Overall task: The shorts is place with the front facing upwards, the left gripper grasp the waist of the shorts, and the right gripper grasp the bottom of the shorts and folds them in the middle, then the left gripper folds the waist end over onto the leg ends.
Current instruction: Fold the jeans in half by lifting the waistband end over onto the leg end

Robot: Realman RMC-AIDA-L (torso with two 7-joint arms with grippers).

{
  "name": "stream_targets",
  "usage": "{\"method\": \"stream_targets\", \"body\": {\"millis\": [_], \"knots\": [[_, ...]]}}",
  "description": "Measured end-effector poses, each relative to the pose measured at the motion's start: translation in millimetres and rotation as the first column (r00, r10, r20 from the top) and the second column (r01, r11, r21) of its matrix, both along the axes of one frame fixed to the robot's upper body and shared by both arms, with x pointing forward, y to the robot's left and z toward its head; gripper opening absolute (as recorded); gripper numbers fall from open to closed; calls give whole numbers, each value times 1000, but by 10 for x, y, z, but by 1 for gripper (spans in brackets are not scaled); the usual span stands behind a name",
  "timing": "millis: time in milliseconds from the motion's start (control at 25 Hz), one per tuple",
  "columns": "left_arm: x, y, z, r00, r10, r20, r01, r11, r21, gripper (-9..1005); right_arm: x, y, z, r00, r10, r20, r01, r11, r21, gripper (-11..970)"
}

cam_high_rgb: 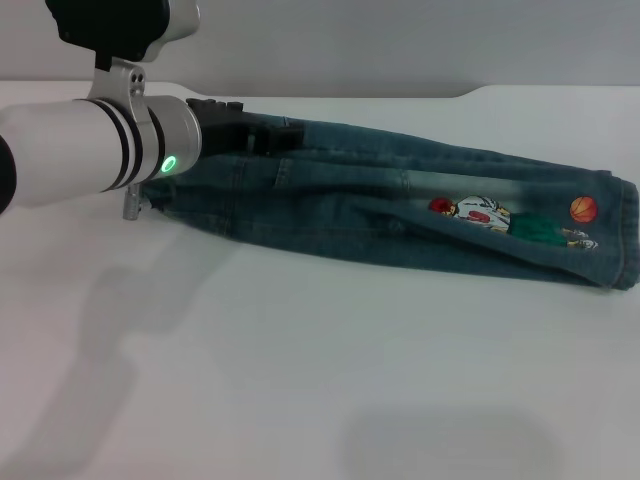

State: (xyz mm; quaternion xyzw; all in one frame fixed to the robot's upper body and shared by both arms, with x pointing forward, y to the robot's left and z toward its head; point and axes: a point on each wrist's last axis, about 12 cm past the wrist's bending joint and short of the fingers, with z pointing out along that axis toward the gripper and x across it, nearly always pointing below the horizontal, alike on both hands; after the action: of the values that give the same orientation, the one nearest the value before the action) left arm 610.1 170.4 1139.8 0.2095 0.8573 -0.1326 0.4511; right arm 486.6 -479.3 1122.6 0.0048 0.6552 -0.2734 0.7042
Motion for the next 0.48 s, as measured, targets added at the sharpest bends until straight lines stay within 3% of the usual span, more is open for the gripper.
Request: {"method": "stream_targets", "body": {"millis": [240, 480], "knots": [[-13, -6, -13, 1000, -6, -18, 6, 1000, 4, 843, 115, 218, 161, 981, 171, 97, -156, 978, -140, 144], [-21, -18, -9, 1000, -13, -27, 13, 1000, 6, 843, 89, 370, 349, 926, 331, 180, -266, 912, -311, 144]]}}
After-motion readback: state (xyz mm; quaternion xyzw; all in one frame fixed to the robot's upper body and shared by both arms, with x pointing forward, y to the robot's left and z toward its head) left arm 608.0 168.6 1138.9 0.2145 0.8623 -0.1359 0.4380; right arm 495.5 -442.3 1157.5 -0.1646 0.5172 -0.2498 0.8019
